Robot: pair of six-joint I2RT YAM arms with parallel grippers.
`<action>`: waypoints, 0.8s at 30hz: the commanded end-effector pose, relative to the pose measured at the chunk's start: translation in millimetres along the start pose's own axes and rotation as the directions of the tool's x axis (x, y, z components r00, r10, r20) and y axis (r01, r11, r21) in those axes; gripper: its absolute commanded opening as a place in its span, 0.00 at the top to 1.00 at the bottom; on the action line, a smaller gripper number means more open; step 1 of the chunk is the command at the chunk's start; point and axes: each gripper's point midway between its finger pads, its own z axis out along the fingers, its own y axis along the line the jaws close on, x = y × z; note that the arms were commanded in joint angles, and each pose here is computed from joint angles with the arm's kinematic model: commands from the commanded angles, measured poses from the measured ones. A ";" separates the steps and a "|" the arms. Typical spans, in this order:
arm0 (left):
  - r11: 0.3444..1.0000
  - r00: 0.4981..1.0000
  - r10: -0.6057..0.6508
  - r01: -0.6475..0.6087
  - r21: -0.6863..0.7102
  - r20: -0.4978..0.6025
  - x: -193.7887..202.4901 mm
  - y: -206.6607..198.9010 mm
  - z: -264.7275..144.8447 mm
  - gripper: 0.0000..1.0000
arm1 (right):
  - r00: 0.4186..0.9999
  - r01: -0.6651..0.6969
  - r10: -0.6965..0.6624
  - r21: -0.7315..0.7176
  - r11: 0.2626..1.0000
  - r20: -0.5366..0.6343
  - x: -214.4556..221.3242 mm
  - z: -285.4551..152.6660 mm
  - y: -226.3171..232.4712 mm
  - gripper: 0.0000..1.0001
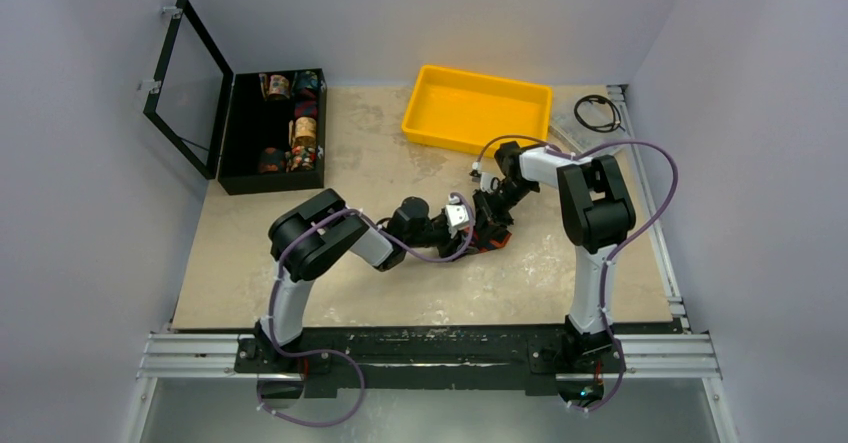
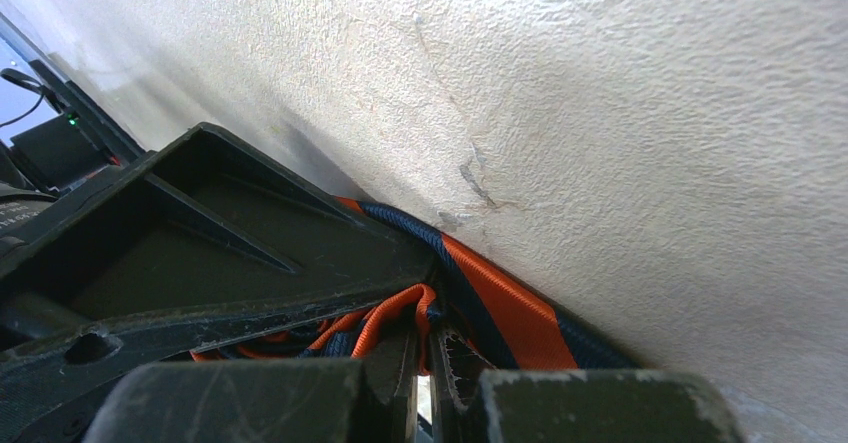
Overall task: Roll the ties
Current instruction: Roll the tie at the center of the board.
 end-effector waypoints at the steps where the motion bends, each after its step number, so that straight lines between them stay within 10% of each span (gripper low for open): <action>1: 0.997 0.993 0.025 -0.034 -0.074 -0.119 32.6 14.0 7.3 0.57 | 0.996 0.077 -0.073 0.107 0.991 -0.042 2.3 49.6 -33.5 1.00; 10: 0.993 0.895 -0.017 -0.037 -0.114 -0.446 104.1 9.2 -46.7 0.91 | 0.987 0.159 -0.157 0.109 0.981 -0.028 0.4 29.5 -24.7 0.82; 24: 0.999 0.795 -0.027 -0.004 -0.049 -0.606 120.8 3.5 -61.4 1.00 | 0.967 0.234 -0.225 -0.065 0.970 0.122 -9.3 -46.0 -11.2 0.59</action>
